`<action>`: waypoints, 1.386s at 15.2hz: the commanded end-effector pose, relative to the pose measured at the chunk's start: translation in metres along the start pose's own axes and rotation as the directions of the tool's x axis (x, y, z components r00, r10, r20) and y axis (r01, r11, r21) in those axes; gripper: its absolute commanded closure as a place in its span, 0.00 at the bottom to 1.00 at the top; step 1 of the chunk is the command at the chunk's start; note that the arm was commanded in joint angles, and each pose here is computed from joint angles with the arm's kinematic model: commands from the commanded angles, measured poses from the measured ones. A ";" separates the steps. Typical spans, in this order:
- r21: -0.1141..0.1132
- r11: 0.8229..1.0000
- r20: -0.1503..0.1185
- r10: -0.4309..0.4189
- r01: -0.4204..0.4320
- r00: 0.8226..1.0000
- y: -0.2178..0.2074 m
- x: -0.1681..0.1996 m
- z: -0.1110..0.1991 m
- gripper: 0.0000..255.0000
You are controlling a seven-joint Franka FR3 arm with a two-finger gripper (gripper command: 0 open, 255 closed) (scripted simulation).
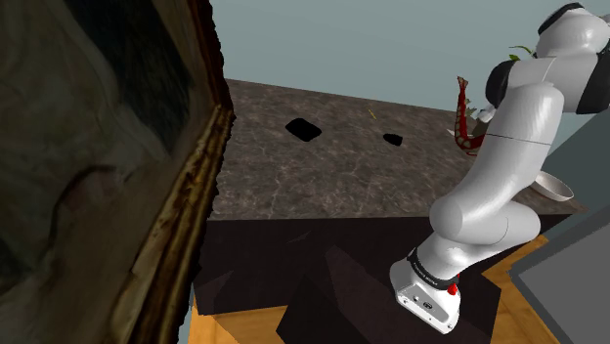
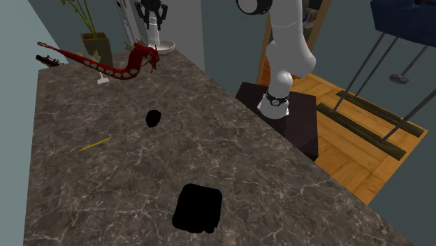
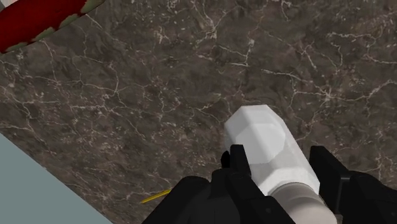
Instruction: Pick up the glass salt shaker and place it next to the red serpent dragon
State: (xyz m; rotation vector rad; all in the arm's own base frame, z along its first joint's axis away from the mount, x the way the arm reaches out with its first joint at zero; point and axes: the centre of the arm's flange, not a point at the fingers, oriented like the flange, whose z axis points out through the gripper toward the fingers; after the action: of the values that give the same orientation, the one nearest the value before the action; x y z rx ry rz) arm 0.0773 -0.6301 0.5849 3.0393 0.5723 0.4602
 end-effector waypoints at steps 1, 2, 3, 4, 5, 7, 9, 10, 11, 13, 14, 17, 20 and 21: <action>0.000 1.000 0.000 0.000 0.000 1.000 0.000 -0.003 0.009 1.00; 0.000 1.000 0.000 0.000 0.000 1.000 -0.001 -0.004 0.014 1.00; 0.000 1.000 0.000 0.000 0.000 1.000 -0.001 -0.006 0.019 1.00; 0.000 1.000 0.000 0.000 0.000 1.000 -0.001 -0.007 0.024 1.00; 0.000 1.000 0.000 0.000 0.000 1.000 -0.002 -0.009 0.030 1.00; 0.000 1.000 0.000 0.000 0.000 1.000 -0.002 -0.012 0.040 1.00; 0.000 1.000 0.000 0.000 0.000 1.000 -0.003 -0.015 0.050 1.00; 0.000 1.000 0.000 0.000 0.000 1.000 -0.003 -0.016 0.055 1.00; 0.000 1.000 0.000 0.000 0.000 1.000 -0.004 -0.018 0.060 1.00; 0.000 1.000 0.000 0.000 0.000 1.000 -0.005 -0.021 0.070 1.00; 0.000 1.000 0.000 0.000 0.000 1.000 -0.005 -0.022 0.075 1.00; 0.000 1.000 0.000 0.000 0.000 1.000 -0.006 -0.027 0.090 1.00; 0.000 1.000 0.000 0.000 0.000 1.000 -0.007 -0.031 0.105 1.00; 0.000 1.000 0.000 0.000 0.000 1.000 -0.007 -0.033 0.110 1.00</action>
State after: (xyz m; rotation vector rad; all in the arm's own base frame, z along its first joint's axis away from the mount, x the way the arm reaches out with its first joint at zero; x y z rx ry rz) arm 0.0780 -0.6311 0.4746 3.0392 0.5719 0.4600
